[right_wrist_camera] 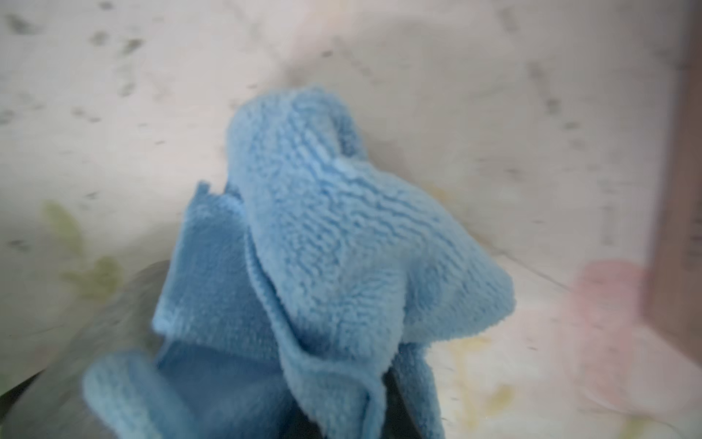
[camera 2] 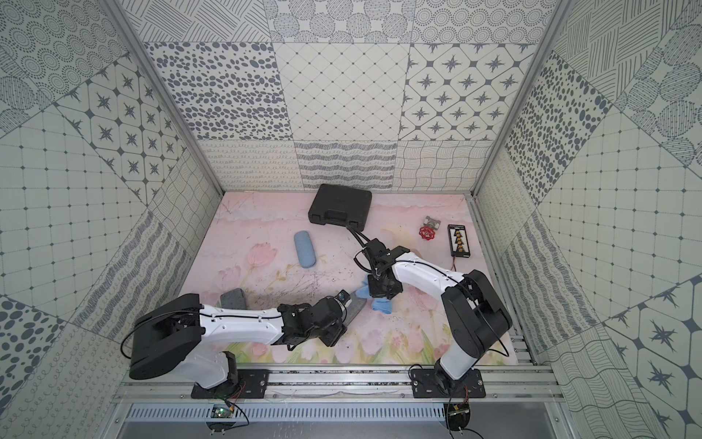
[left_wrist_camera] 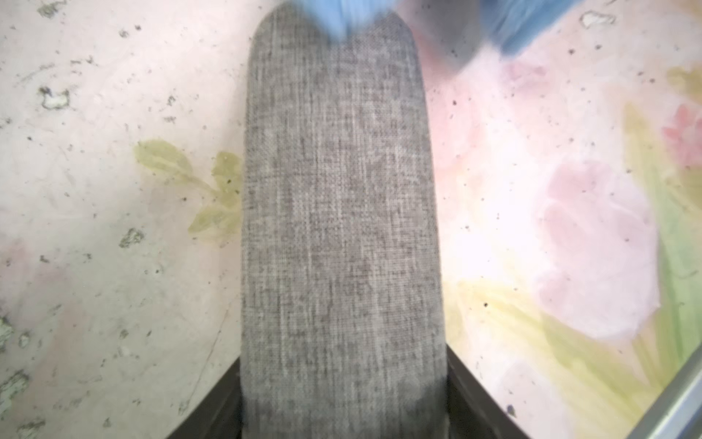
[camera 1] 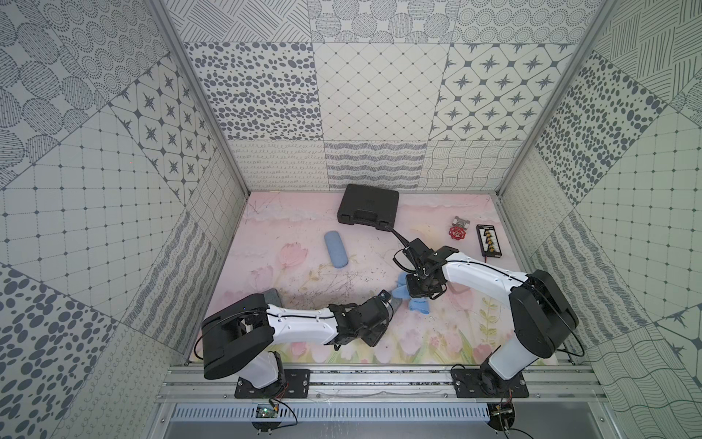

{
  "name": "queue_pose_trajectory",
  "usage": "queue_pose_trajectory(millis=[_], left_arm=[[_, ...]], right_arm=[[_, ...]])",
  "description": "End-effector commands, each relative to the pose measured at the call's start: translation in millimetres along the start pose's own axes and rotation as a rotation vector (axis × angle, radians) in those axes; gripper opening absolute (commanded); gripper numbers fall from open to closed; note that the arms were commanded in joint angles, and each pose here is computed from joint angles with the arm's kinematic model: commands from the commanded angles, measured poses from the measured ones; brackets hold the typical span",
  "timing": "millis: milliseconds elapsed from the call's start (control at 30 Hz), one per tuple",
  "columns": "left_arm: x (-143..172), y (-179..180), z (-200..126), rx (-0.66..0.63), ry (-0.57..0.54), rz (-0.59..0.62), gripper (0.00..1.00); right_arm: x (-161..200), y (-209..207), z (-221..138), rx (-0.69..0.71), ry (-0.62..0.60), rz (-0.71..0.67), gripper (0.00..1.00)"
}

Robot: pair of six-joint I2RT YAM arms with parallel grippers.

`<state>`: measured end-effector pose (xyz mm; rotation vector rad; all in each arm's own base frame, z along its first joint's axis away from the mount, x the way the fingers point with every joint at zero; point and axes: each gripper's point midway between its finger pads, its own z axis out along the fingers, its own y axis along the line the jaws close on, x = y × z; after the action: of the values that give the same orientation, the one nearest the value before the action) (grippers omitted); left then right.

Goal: Wipe the eyeglass case
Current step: Wipe the dirt from the eyeglass case, then adjust the eyeglass case at the center of the board.

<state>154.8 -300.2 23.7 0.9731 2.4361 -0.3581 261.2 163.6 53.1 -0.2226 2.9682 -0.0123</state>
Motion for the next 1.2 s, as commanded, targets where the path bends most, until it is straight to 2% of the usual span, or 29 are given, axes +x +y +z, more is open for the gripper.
queue_pose_trajectory(millis=[0,100,267,500,667,767,867,1033,1167], left_arm=[[4.5,-6.2,-1.1,0.021,0.055,-0.041,0.69],[4.4,-15.7,-0.7,0.061,0.086,-0.061,0.82],[-3.2,-33.3,-5.0,0.149,0.091,-0.089,0.84],[-12.1,-78.7,-7.4,0.383,0.122,-0.111,0.84],[-29.4,-91.0,-14.9,0.431,0.099,-0.07,0.84],[-39.3,-88.3,-25.6,0.423,0.047,-0.055,0.84],[-41.0,-77.6,-35.5,0.383,0.017,-0.026,0.84],[-44.1,-57.4,-52.6,0.283,-0.011,0.115,0.86],[-45.6,-22.8,-44.2,0.162,0.032,0.164,0.87]], right_arm=[[-1.2,-21.8,-23.6,0.115,-0.036,-0.063,0.0],[20.2,-6.0,-19.8,0.007,0.033,-0.028,0.0],[36.0,8.4,-0.8,-0.038,0.07,0.009,0.0],[2.6,54.5,4.3,-0.161,0.043,-0.015,0.0],[-29.7,94.9,-13.6,-0.309,0.02,-0.06,0.0],[-38.7,95.2,-21.0,-0.319,0.01,-0.067,0.0],[-47.3,72.0,-25.7,-0.269,-0.018,-0.05,0.0],[-66.0,31.1,-65.0,-0.219,-0.132,-0.014,0.0],[-47.4,8.2,-73.5,-0.193,-0.126,0.028,0.0]])
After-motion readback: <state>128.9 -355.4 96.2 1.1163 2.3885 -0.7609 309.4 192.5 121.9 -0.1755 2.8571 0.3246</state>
